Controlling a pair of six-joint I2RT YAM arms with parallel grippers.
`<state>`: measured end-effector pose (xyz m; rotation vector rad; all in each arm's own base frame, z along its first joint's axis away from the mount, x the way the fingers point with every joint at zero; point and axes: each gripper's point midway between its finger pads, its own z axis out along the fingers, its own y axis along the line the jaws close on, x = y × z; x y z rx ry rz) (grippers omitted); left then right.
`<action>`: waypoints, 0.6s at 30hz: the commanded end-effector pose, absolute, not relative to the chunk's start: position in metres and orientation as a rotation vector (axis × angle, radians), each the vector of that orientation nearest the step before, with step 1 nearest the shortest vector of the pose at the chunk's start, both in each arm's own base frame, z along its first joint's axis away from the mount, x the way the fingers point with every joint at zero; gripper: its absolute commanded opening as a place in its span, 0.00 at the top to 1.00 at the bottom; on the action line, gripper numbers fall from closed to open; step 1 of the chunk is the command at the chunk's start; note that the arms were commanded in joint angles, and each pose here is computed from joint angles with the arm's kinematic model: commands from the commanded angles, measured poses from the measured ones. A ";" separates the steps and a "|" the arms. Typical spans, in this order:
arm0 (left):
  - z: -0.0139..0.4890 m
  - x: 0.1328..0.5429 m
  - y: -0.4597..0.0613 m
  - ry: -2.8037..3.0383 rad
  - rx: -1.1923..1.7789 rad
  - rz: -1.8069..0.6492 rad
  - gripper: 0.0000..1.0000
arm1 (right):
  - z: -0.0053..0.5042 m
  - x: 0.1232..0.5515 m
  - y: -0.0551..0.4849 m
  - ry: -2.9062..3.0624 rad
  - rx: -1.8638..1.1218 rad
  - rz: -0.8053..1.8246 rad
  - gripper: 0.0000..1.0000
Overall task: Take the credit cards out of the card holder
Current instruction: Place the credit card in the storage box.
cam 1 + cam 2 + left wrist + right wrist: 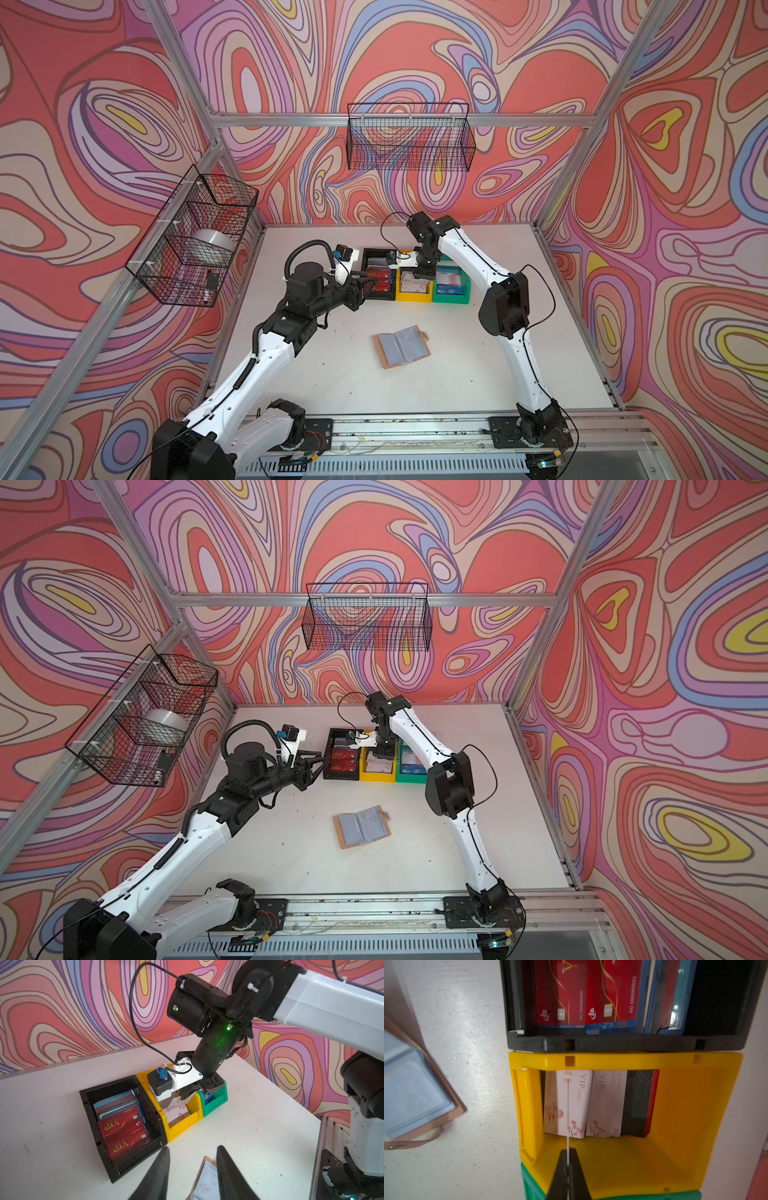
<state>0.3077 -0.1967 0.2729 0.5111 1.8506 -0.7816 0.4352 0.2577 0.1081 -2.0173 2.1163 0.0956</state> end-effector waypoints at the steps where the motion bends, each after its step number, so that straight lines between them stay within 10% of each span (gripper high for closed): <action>1: 0.270 0.305 -0.192 1.867 0.500 -0.771 0.59 | 0.097 0.433 0.259 2.111 -2.057 0.126 1.00; 18: 0.268 0.302 -0.186 1.872 0.489 -0.755 0.59 | 0.071 0.416 0.261 2.115 -2.151 0.134 1.00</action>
